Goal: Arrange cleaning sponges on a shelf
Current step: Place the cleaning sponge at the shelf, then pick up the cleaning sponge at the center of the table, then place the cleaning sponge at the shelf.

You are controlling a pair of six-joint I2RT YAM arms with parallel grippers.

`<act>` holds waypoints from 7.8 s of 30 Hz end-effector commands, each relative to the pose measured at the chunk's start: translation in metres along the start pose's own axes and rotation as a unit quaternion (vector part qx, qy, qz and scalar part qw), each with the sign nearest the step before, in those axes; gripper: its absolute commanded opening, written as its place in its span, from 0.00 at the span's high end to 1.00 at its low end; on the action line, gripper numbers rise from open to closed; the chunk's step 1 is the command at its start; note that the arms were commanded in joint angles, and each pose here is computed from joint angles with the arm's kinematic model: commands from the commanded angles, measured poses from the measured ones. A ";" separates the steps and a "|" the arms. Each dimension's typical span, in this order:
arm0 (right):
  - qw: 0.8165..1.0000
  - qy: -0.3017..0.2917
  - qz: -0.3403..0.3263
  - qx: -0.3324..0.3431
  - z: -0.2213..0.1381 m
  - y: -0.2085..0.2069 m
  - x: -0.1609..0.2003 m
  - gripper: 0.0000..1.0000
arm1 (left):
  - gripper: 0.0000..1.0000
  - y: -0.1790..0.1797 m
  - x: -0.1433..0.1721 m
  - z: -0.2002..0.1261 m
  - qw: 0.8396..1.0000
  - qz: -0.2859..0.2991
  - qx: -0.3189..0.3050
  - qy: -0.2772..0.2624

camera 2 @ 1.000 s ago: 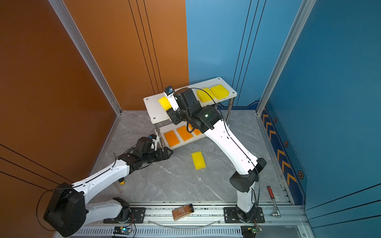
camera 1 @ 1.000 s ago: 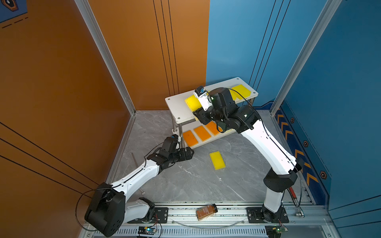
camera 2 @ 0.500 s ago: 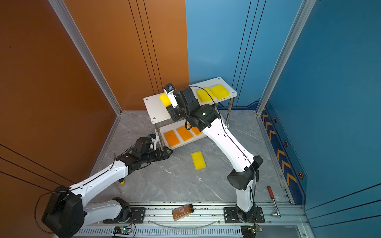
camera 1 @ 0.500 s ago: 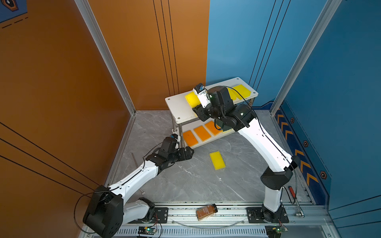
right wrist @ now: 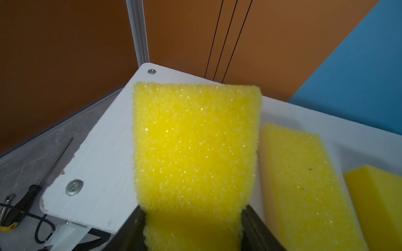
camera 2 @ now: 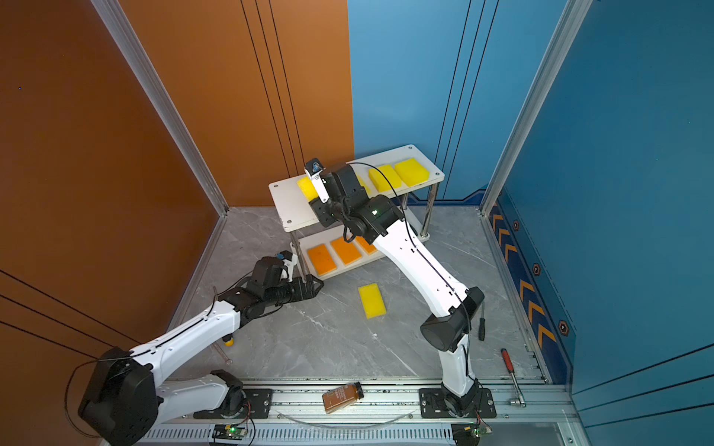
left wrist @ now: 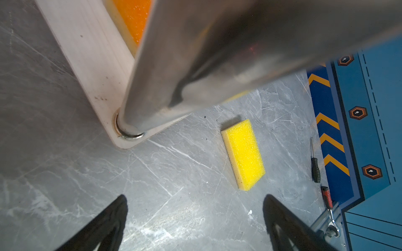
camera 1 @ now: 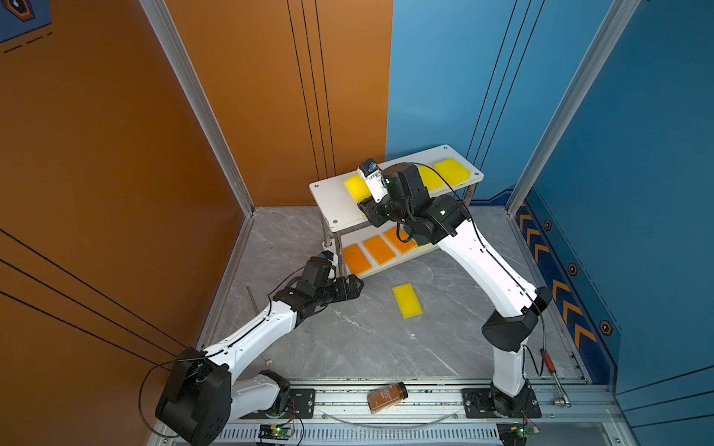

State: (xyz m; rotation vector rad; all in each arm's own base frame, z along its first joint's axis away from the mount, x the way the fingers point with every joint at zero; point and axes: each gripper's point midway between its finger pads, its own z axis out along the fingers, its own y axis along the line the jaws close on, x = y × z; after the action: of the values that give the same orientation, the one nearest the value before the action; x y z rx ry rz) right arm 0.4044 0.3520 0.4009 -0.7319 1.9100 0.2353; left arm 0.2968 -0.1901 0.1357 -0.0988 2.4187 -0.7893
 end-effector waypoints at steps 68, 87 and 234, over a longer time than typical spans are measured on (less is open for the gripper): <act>0.997 -0.033 0.012 0.075 -0.020 -0.029 -0.021 0.11 | 0.02 0.001 0.004 -0.003 1.000 0.008 -0.002 0.004; 0.998 0.011 0.049 0.027 -0.116 -0.041 0.038 0.00 | 0.02 -0.001 0.001 -0.005 1.000 0.011 -0.001 0.000; 0.988 -0.003 0.084 -0.133 -0.114 0.042 0.015 0.49 | 0.02 -0.002 0.010 -0.013 0.999 0.033 -0.030 -0.003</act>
State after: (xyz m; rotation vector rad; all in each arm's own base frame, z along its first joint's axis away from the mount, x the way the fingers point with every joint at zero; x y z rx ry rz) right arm 0.2883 0.3079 0.4096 -0.7385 2.0408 0.5470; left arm 0.2829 -0.1892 0.1315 -0.0796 2.4485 -0.7215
